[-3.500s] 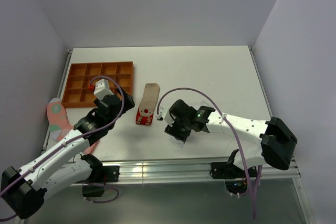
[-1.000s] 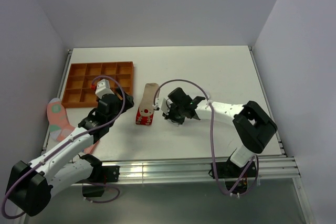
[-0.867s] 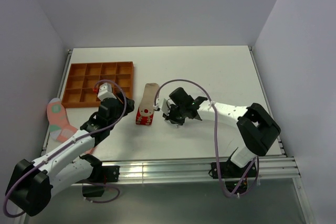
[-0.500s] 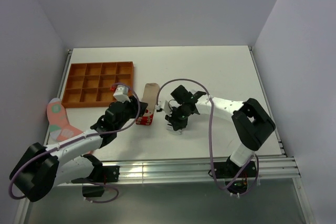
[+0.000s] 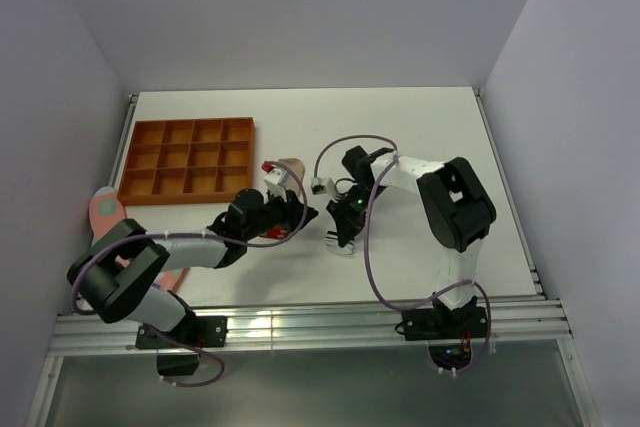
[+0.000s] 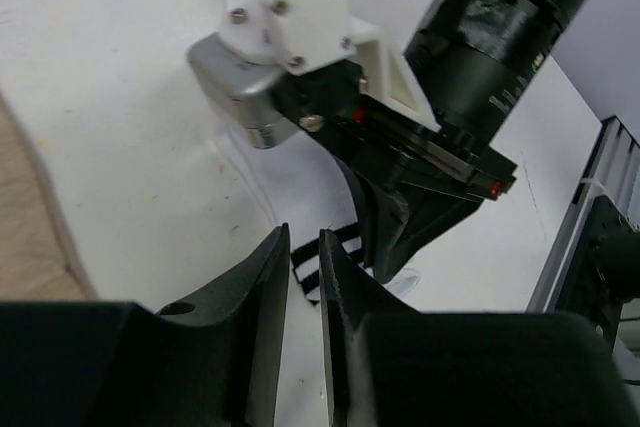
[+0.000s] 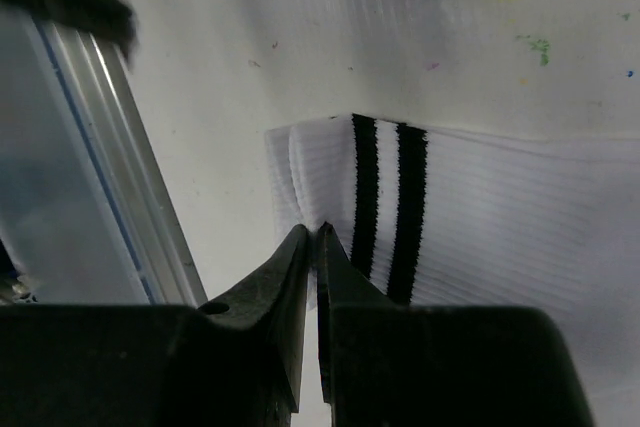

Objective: Roll the socks
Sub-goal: Roll the sock at the center of the board.

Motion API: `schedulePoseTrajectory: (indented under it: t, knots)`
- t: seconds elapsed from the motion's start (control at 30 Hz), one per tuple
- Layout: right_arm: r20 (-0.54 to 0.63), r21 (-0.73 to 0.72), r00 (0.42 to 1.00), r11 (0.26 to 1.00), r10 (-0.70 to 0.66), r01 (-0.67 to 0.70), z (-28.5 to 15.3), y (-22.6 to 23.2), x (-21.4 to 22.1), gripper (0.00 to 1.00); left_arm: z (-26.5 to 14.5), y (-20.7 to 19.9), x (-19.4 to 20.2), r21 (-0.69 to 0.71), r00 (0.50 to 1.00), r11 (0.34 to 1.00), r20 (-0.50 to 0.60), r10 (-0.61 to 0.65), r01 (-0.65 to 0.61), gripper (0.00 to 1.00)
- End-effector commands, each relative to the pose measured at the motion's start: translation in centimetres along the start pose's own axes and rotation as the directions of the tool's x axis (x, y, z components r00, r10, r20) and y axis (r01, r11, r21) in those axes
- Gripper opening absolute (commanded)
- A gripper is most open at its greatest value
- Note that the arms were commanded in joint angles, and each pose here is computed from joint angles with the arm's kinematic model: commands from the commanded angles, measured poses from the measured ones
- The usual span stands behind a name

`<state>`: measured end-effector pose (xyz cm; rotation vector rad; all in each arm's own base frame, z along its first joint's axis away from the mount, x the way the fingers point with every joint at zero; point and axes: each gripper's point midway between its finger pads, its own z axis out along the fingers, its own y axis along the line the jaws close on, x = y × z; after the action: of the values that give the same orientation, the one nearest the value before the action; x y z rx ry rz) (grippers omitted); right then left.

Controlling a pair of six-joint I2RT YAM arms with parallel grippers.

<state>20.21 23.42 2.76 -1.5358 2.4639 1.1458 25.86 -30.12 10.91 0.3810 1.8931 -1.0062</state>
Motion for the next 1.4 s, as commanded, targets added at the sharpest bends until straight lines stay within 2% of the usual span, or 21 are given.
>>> schedulePoseTrajectory:
  t: [0.0,0.07,0.17,0.5,0.6,0.8,1.03,1.37]
  knots:
    - [0.028,-0.106,0.999,0.994,0.025,-0.022,-0.6,1.4,-0.8,0.00,1.6,-3.6,-1.4,0.180,0.997,0.981,0.026,0.073,-0.076,0.25]
    - [0.039,-0.127,0.998,0.991,0.047,-0.042,-0.8,1.5,-0.9,0.00,2.1,-4.0,-1.0,0.202,0.997,0.976,0.013,0.075,-0.076,0.24]
    - [0.038,-0.160,0.997,0.985,0.072,-0.066,-0.7,1.5,-0.7,0.00,2.4,-4.5,0.0,0.252,0.997,0.966,-0.017,0.073,-0.066,0.30]
    - [0.041,-0.210,0.989,0.968,0.146,-0.134,-1.2,0.9,-0.4,0.00,2.8,-5.2,3.3,0.343,0.988,0.939,-0.128,0.086,-0.038,0.34]
    - [0.040,-0.214,0.987,0.966,0.155,-0.143,-1.3,0.7,-0.2,0.00,3.0,-5.1,4.1,0.356,0.984,0.934,-0.154,0.088,-0.028,0.38]
    - [0.035,-0.206,0.985,0.966,0.167,-0.157,-1.3,0.4,0.0,0.00,3.2,-5.5,4.8,0.389,0.983,0.921,-0.167,0.081,-0.010,0.43]
    - [0.028,-0.202,0.984,0.965,0.177,-0.168,-1.2,0.1,0.0,0.00,3.7,-5.3,5.4,0.388,0.977,0.922,-0.195,0.084,-0.001,0.54]
    - [0.019,-0.211,0.982,0.961,0.186,-0.178,-1.1,0.2,0.1,0.00,4.5,-4.2,6.6,0.355,0.967,0.935,-0.232,0.102,-0.014,0.56]
